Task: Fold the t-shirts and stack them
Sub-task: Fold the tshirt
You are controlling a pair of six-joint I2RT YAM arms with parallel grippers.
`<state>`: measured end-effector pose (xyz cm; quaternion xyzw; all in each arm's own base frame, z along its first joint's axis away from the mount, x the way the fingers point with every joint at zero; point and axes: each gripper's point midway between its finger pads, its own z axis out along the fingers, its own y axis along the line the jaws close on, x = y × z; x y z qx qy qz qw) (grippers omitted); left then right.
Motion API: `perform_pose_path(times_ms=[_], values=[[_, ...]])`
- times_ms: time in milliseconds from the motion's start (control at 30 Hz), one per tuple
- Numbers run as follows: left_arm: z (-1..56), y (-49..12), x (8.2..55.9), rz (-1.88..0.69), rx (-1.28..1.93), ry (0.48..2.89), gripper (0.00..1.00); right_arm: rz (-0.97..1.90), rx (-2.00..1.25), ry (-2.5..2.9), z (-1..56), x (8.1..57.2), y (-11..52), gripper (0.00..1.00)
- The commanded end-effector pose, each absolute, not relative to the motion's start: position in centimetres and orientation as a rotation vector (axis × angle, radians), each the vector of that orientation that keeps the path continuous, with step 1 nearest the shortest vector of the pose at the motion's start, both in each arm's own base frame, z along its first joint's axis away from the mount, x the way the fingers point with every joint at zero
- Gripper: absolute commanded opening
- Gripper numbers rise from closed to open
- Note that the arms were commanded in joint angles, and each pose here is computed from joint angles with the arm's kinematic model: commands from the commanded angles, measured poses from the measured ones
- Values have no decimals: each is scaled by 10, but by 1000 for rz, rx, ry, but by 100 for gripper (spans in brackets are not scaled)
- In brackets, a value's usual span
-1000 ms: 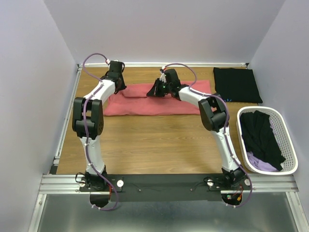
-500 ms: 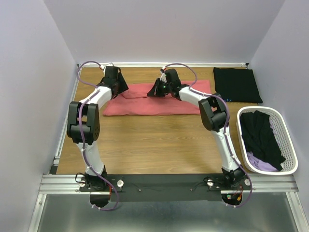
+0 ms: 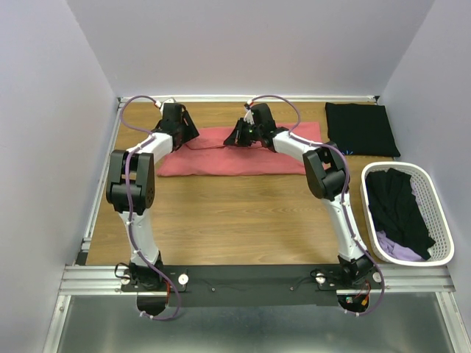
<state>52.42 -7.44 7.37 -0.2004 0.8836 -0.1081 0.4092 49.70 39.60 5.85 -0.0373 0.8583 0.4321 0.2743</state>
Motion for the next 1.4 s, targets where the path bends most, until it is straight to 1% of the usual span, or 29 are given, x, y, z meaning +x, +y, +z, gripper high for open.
perform_pose_path(times_ms=[0, 167, 300, 467, 533, 667, 767, 1033, 1167, 1200, 1367], values=[[74, -63, 539, -246, -503, 2172, 75, 1202, -115, 2307, 62, 496, 401, 6], [68, -63, 544, -260, -485, 2182, 75, 1205, -117, 2312, 59, 495, 402, 6], [71, -74, 549, -332, -450, 2172, 74, 1204, -112, 2312, 59, 496, 401, 6], [79, -83, 545, -392, -432, 2172, 67, 1204, -115, 2307, 62, 496, 401, 6], [91, -82, 544, -395, -429, 2152, 66, 1205, -114, 2307, 62, 496, 401, 6], [106, -82, 540, -398, -425, 2134, 59, 1208, -114, 2305, 64, 496, 401, 6], [113, -83, 539, -406, -416, 2127, 58, 1209, -114, 2307, 64, 495, 401, 6], [126, -93, 524, -474, -398, 2154, 57, 1208, -114, 2310, 64, 493, 401, 6], [124, -101, 509, -496, -400, 2209, 57, 1209, -115, 2306, 65, 494, 400, 6], [130, -104, 505, -507, -394, 2203, 57, 1210, -112, 2308, 65, 494, 400, 6], [126, -95, 486, -434, -464, 2241, 57, 1213, -112, 2311, 65, 493, 400, 6]])
